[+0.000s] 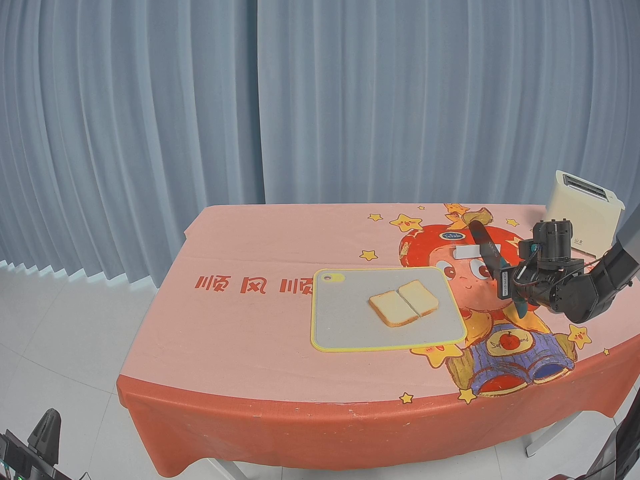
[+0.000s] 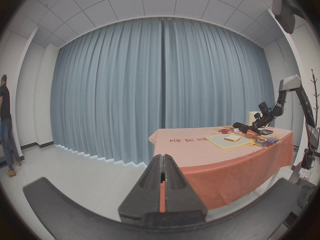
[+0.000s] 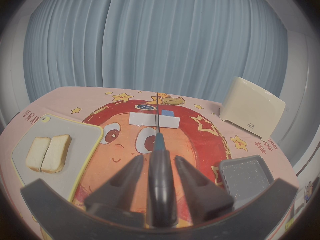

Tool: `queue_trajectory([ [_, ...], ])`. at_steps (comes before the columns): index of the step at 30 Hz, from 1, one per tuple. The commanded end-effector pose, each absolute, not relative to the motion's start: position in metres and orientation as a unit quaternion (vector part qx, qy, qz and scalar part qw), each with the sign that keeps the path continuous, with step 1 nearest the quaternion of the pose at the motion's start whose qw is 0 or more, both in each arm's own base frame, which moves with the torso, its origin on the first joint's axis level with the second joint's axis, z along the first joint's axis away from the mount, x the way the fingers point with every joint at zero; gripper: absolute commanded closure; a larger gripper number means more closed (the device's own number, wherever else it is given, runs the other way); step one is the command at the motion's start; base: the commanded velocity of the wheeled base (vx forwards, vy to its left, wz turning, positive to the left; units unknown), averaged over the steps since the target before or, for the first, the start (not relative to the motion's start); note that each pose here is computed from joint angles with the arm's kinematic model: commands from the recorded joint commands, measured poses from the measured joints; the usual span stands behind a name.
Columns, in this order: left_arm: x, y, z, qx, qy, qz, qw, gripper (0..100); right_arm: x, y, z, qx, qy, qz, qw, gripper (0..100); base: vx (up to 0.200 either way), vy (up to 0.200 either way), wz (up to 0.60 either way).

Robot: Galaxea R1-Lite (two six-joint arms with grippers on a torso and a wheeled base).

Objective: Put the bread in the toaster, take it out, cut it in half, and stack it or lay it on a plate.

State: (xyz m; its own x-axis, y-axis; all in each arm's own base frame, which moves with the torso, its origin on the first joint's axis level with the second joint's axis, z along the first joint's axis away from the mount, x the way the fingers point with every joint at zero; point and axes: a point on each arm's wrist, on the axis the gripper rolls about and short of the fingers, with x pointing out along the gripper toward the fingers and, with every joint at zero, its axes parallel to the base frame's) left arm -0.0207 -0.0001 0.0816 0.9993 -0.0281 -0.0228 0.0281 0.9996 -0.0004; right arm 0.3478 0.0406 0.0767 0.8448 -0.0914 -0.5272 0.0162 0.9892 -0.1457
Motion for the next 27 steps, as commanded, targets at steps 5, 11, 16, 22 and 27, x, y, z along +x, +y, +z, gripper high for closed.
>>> queue_trajectory([
  [5,-0.019,0.0,0.077,0.0,0.021,-0.015,1.0,100,0.347,0.04,0.076,-0.069,0.279,-0.028,0.957,0,0.0,0.0,0.0],
  [11,-0.019,0.0,0.077,0.0,0.021,-0.014,1.0,100,0.346,0.04,0.078,-0.069,0.277,-0.028,0.958,0,0.0,0.0,0.0],
  [16,-0.019,0.0,0.077,0.0,0.021,-0.015,1.0,100,0.346,0.041,0.08,-0.07,0.274,-0.029,0.959,0,0.0,0.0,0.0],
  [22,-0.019,0.0,0.077,0.0,0.021,-0.014,1.0,100,0.343,0.045,0.087,-0.071,0.265,-0.027,0.961,0,0.0,0.0,0.0],
  [27,-0.019,0.0,0.077,0.0,0.021,-0.015,1.0,100,0.34,0.045,0.095,-0.069,0.255,-0.026,0.964,0,0.0,0.0,0.0],
])
